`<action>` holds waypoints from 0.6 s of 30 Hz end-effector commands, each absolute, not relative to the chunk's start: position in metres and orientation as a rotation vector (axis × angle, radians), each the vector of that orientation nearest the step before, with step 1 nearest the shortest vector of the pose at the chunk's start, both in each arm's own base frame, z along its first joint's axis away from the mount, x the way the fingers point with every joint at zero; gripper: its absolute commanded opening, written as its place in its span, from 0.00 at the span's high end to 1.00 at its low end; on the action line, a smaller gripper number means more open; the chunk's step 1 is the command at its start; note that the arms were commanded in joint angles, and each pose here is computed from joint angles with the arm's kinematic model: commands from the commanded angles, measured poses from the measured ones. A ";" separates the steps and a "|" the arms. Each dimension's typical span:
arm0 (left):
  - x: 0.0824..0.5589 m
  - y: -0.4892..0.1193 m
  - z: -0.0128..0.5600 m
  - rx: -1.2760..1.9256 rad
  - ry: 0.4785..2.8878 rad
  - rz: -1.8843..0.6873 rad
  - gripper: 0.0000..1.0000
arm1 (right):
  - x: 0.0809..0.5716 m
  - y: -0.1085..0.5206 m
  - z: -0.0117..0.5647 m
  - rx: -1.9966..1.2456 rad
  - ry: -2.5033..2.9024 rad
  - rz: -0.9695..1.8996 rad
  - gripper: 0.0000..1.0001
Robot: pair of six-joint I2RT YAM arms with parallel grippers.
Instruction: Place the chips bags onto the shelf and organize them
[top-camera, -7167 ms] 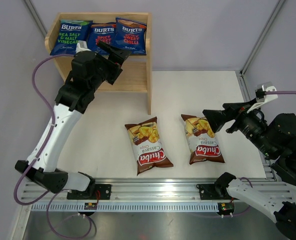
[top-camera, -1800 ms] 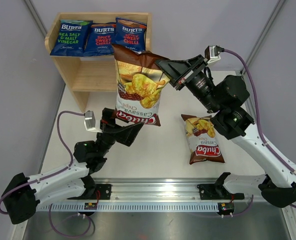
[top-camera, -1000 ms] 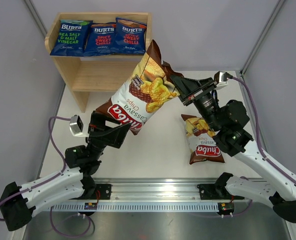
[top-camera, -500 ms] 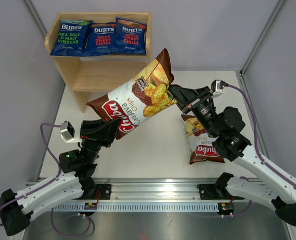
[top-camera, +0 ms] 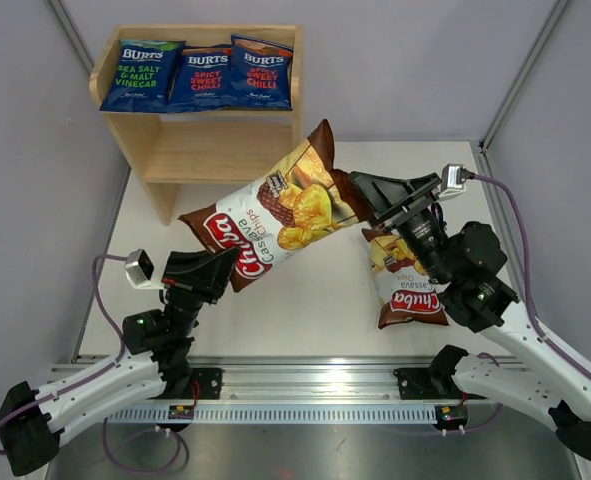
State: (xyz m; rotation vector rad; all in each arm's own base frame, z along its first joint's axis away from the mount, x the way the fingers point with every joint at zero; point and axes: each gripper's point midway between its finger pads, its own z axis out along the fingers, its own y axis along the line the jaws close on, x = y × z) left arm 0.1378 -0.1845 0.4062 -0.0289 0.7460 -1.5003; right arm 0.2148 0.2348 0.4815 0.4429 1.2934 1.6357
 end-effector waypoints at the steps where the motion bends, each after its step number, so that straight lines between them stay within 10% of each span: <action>1: 0.127 -0.170 0.407 -0.094 0.679 -1.589 1.00 | 0.217 0.215 0.482 0.469 1.278 1.516 0.09; 18: 0.189 -0.113 0.281 -0.668 1.123 -1.288 1.00 | 0.189 0.104 0.420 0.557 1.268 1.088 0.01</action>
